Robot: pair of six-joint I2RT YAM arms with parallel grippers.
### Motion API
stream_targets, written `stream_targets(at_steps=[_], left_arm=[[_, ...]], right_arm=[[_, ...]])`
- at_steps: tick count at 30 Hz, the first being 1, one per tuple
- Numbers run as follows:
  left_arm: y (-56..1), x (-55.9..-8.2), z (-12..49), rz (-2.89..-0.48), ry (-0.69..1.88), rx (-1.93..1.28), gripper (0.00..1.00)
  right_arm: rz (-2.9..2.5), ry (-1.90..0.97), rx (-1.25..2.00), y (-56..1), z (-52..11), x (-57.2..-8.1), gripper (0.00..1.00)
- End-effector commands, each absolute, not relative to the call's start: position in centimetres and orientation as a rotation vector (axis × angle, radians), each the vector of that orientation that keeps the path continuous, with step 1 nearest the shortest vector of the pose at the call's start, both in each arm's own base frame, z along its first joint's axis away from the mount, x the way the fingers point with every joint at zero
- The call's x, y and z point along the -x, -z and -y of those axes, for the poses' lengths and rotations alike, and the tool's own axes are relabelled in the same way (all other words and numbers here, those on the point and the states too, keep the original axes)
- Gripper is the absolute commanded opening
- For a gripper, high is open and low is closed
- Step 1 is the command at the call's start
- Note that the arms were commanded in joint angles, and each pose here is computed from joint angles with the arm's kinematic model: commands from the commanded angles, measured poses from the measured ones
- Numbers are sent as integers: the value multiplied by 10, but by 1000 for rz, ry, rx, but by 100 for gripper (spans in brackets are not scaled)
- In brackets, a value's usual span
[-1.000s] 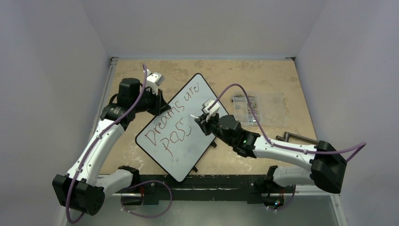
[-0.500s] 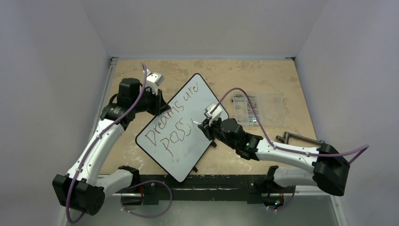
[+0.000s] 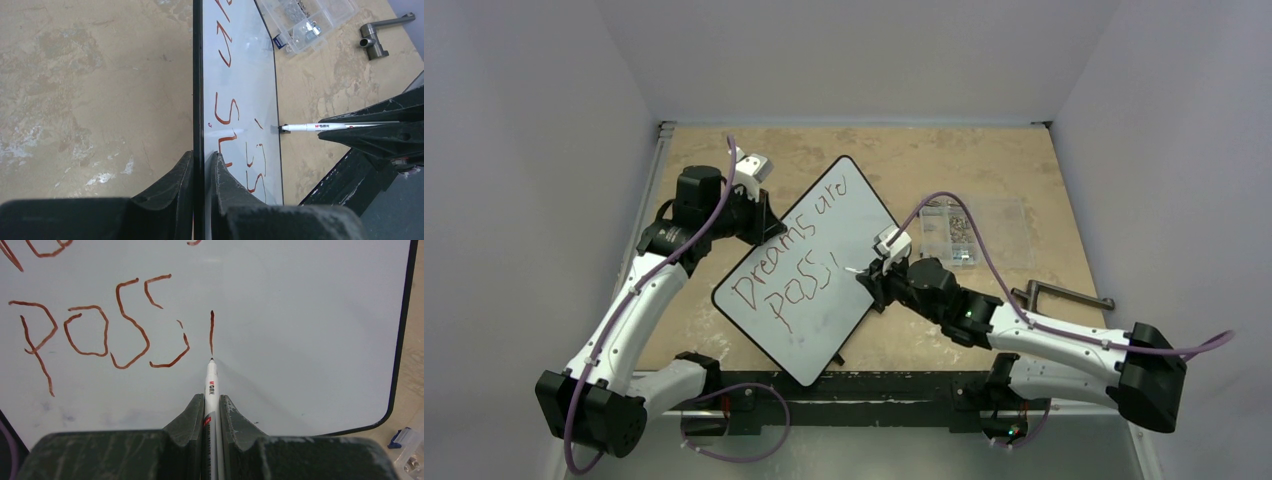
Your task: Write a sentence on the whiteboard
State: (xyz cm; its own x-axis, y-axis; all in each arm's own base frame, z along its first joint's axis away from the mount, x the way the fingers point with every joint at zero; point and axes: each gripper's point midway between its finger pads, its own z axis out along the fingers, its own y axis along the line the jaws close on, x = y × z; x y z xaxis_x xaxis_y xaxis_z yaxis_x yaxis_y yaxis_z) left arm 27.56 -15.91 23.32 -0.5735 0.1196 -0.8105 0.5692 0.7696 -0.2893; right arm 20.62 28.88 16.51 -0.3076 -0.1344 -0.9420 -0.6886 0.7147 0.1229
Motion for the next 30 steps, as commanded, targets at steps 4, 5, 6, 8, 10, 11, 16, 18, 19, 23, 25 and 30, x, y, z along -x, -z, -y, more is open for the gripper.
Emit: stream_targets(at_steps=[4, 5, 6, 8, 10, 11, 16, 18, 19, 23, 25, 30], left_arm=[[-235, -278, 156, -2087, 628, -570, 0], [-234, -278, 156, -2088, 628, -571, 0], [-234, -278, 156, -2087, 627, -572, 0], [-234, -278, 156, -2086, 626, -571, 0], [-234, -278, 156, -2088, 627, -571, 0], [-234, -278, 156, -2088, 627, -571, 0], [-234, -278, 156, -2087, 629, -572, 0], [-234, -278, 156, -2086, 629, -573, 0], [-234, -278, 156, -2087, 629, -573, 0], [-234, -277, 156, -2086, 629, -572, 0], [-234, -277, 156, -2086, 629, -572, 0], [-235, -277, 156, -2085, 630, -574, 0]], right_arm=[[-1691, -687, 596, -228, -310, -222, 0], [-1683, -688, 600, -231, -315, -225, 0], [-1681, -685, 608, -233, -320, -227, 0], [-1680, -681, 621, -236, -329, -232, 0], [-1674, -674, 626, -240, -336, -237, 0], [-1676, -668, 627, -239, -338, -240, 0], [-1704, -649, 617, -231, -343, -250, 0], [-1722, -641, 608, -225, -341, -254, 0], [-1730, -637, 604, -222, -340, -255, 0], [-1764, -616, 590, -208, -332, -256, 0], [-1775, -610, 581, -203, -328, -256, 0], [-1770, -635, 581, -205, -327, -252, 0]])
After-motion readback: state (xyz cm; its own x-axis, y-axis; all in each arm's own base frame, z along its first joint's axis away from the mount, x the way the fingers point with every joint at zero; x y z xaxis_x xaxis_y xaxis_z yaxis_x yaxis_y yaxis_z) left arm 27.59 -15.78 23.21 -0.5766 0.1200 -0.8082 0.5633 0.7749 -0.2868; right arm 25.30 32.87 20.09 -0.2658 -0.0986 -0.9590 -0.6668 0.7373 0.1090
